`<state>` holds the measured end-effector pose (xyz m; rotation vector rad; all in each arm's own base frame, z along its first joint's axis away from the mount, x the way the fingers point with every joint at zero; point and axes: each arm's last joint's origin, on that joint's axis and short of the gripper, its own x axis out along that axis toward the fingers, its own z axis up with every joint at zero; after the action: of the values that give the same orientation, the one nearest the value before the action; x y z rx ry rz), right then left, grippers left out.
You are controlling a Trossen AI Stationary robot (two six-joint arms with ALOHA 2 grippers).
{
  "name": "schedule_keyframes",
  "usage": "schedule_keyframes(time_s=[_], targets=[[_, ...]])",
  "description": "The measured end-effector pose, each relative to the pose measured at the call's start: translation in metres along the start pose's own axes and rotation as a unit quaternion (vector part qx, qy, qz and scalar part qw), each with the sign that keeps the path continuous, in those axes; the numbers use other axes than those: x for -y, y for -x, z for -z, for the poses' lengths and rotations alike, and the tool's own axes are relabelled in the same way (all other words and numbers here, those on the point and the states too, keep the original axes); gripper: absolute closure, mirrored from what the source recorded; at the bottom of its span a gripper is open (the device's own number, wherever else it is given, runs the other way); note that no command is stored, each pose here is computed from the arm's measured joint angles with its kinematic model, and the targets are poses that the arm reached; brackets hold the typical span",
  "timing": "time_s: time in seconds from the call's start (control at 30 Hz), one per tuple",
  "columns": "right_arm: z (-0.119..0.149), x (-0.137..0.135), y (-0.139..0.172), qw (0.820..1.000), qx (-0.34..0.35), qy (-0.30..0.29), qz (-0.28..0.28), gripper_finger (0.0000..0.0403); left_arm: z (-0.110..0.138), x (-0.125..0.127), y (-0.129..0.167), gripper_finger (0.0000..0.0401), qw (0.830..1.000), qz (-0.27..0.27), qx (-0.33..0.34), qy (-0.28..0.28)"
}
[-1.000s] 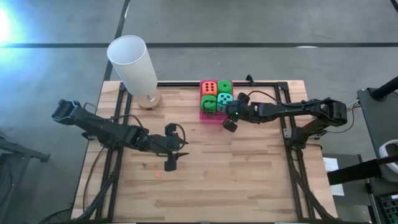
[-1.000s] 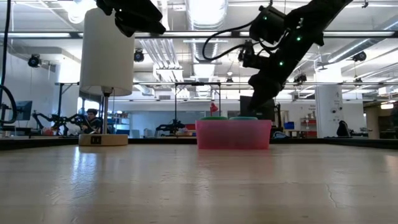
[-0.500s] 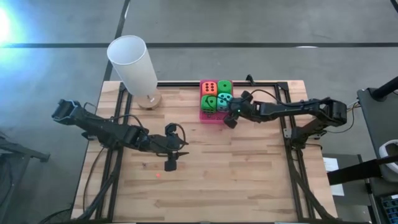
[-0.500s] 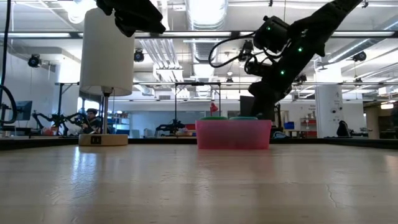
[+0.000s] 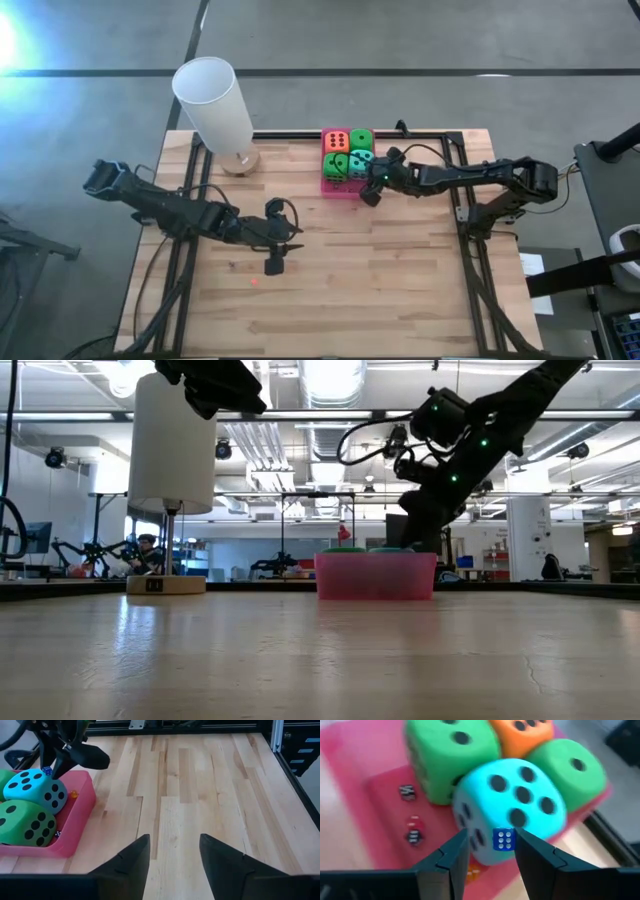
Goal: Pick & Place Dice
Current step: Put the small blue dice into the red container, then put the small orange dice into the red container
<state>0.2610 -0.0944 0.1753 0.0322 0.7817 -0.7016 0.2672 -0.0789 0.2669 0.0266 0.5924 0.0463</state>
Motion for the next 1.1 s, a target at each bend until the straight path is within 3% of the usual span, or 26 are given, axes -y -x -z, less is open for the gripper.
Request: schedule_keyframes(time_s=[0.1,0.4,0.67,0.9,1.1], targets=[[-0.001,-0.001,0.0,1.0,0.006,0.005,-0.02,0.0259,0.0,0.0,0.0,0.0217,1.0,0.0,0.0,0.0],[0.004,-0.003,-0.013,1.0,-0.003,0.025,-0.012,0.0248,0.0,0.0,0.0,0.0202,1.0,0.0,0.0,0.0],[-0.002,0.0,-0.005,1.0,0.008,0.02,-0.016,0.0253,0.0,0.0,0.0,0.0191,1.0,0.0,0.0,0.0],[-0.013,0.004,0.023,0.998,0.046,0.01,-0.028,0.0266,0.002,0.0,0.0,0.0183,1.0,-0.002,-0.011,-0.002],[-0.02,-0.008,0.062,0.992,0.1,0.028,-0.069,0.0275,0.01,-0.002,0.001,0.0179,0.998,-0.011,-0.05,0.023]])
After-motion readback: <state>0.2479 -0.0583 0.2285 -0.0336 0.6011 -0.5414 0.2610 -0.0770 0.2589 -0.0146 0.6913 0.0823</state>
